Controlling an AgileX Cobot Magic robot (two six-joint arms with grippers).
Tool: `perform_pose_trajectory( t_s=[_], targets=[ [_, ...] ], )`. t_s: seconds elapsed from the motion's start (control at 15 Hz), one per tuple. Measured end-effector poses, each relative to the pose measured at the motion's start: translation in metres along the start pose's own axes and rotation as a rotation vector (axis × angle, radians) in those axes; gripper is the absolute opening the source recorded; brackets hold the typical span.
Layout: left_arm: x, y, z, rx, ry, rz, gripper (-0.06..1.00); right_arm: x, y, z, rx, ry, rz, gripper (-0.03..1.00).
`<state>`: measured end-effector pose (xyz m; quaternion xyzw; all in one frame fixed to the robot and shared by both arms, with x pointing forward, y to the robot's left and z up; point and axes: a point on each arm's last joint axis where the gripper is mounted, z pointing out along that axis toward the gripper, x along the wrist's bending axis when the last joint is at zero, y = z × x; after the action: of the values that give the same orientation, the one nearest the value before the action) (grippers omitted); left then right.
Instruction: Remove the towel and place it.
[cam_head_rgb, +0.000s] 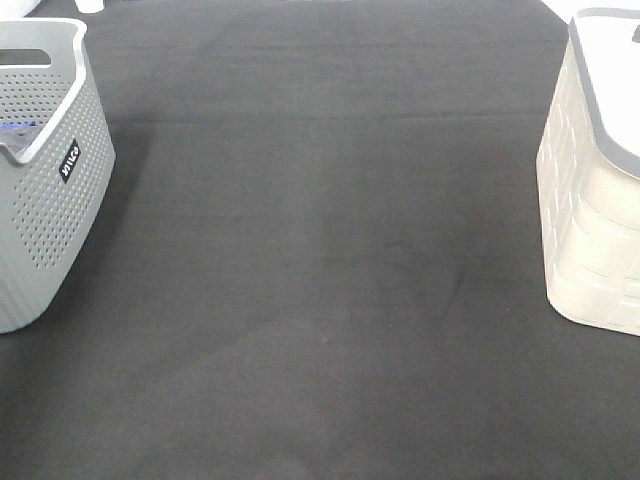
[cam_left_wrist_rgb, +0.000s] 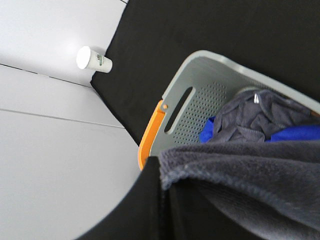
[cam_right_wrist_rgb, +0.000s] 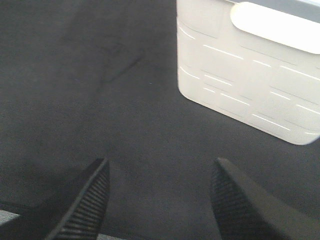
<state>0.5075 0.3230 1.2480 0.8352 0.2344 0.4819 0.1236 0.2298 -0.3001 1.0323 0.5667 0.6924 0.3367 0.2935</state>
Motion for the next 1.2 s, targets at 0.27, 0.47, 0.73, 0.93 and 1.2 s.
perform_pose_trajectory(
  t_s=[0.27,0.47,0.73,0.93,1.2],
  targets=[
    [0.016,0.017,-0.027,-0.102,0.056,-0.124,0.0,0.01,0.007,-0.006,-0.067,0.108,-0.01,0.59],
    [0.027,0.034,-0.051,-0.185,0.111,-0.156,0.0,0.012,0.011,-0.003,-0.06,0.134,-0.017,0.59],
    [0.023,0.071,-0.056,-0.282,0.101,-0.148,0.0,0.013,0.037,0.021,0.022,0.162,-0.065,0.59],
    [0.022,0.107,-0.039,-0.299,0.111,-0.175,0.0,0.018,0.055,0.041,0.052,0.221,-0.071,0.59],
    [0.008,0.162,-0.015,-0.33,0.107,-0.249,0.0,0.024,0.076,0.068,0.032,0.301,-0.087,0.59]
  ],
)
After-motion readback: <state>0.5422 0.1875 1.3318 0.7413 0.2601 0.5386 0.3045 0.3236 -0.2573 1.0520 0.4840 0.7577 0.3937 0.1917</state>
